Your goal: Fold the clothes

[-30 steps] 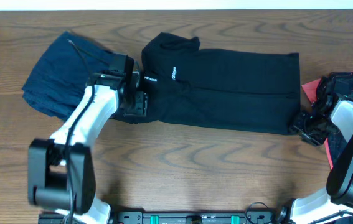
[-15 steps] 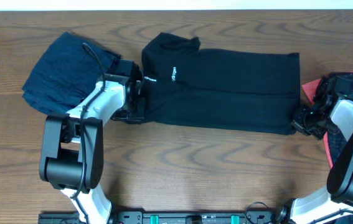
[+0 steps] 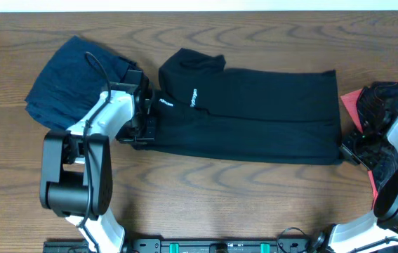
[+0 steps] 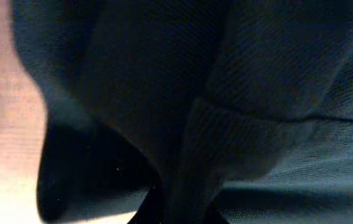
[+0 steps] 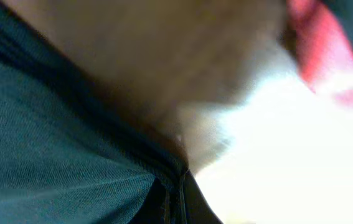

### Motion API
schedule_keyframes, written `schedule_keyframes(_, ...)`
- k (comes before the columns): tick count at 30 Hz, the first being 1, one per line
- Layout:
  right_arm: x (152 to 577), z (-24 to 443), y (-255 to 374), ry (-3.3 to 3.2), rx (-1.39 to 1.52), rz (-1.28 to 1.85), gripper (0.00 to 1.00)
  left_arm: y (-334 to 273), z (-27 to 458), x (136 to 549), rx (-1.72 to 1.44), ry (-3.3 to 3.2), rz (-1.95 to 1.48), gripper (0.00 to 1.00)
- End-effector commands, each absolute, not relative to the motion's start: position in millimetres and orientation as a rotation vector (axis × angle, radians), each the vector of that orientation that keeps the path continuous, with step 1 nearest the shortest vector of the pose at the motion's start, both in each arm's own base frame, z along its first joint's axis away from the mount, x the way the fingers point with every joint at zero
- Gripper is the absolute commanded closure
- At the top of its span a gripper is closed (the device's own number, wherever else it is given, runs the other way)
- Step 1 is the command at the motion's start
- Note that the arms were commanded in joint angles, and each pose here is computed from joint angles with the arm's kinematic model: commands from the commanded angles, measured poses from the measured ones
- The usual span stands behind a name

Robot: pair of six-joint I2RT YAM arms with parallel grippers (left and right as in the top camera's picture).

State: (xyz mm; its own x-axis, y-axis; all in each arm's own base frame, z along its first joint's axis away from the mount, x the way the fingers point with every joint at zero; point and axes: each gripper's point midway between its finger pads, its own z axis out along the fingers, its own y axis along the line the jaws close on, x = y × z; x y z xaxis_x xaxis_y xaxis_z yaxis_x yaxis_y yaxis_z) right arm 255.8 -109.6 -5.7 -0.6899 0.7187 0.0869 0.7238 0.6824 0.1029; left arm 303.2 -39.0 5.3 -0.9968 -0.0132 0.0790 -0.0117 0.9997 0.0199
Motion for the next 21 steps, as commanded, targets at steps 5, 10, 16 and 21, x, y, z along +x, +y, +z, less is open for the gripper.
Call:
schedule_keyframes(5, 210, -4, -141, -2.721, -1.27, 0.116, 0.99, -22, 42, 278, 0.048, -3.044, -0.117, 0.83)
schedule_keyframes(10, 215, 22, -140, -2.789, -1.305, 0.098, 0.63, -21, 46, 264, 0.044, -2.992, -0.125, 0.51)
schedule_keyframes(16, 230, 61, -140, -2.931, -1.377, 0.06, 0.38, -19, 50, 253, 0.042, -2.945, -0.132, 0.4)
schedule_keyframes(21, 274, 97, -87, -3.184, -1.143, -0.53, 0.43, -45, 61, 269, 0.058, -2.989, 0.081, 0.4)
